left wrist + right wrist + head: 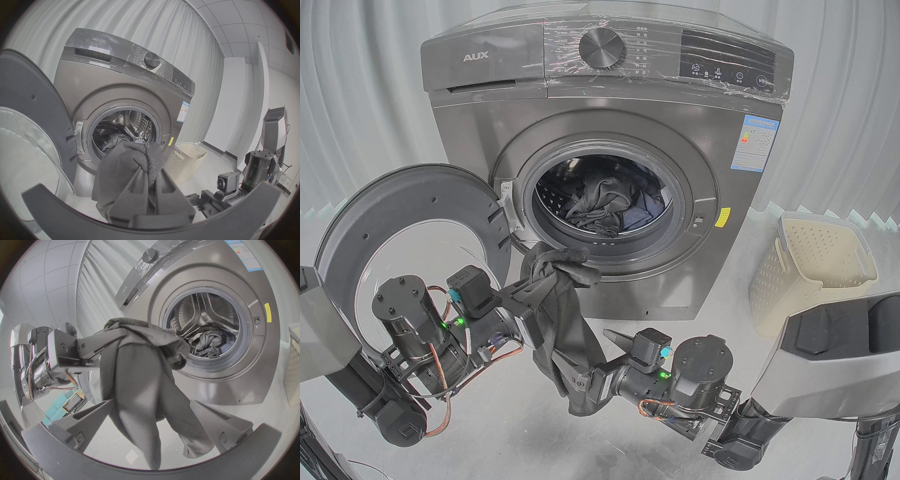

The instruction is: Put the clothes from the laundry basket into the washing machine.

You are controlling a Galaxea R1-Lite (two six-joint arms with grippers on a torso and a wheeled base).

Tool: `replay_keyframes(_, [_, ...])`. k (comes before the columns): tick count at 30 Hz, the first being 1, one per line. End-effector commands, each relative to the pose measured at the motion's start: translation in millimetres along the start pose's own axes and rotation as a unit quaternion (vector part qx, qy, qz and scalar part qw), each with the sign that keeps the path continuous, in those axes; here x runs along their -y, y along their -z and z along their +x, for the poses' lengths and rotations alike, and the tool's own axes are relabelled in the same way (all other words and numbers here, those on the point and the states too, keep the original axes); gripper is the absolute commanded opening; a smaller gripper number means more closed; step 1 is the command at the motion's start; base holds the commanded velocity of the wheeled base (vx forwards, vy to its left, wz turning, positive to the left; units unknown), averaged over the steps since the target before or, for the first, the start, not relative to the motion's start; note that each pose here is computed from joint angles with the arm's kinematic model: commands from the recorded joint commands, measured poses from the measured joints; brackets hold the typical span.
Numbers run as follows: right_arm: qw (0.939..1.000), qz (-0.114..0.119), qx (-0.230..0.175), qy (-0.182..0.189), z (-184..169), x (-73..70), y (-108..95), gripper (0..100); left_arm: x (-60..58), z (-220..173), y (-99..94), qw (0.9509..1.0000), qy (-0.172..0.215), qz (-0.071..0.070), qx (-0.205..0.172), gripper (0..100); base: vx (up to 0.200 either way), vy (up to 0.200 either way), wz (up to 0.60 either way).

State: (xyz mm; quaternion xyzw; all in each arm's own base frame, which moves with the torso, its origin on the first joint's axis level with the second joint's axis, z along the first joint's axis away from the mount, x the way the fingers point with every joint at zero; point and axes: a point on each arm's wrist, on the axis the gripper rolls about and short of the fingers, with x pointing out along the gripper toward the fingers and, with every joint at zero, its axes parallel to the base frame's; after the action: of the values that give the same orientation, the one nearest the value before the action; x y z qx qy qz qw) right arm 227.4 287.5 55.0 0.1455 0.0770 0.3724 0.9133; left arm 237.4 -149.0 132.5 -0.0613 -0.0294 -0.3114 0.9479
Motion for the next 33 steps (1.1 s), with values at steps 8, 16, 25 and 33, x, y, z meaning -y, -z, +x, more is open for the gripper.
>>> replay_keyframes(8, [1.0,0.005,0.0,-0.005,-4,-4.9,-2,100,-0.8,0,0.8,1.0,-0.001,0.0,-0.001,0,0.0,0.0,0.0])
replay_keyframes(16, [0.9999,0.006,0.014,0.002,7,-1.4,-2,100,1.1,0,-0.7,1.0,0.002,-0.001,0.002,0,0.0,0.0,0.0])
replay_keyframes(25, [0.9997,0.008,0.023,0.001,11,-2.6,-4,0,2.2,0,-1.9,1.0,0.004,-0.001,0.004,0,0.0,0.0,0.0])
replay_keyframes(33, [0.9994,0.006,0.033,-0.001,10,-4.3,-12,0,2.1,-1,-0.8,1.0,0.004,-0.001,0.001,0,0.0,0.0,0.0])
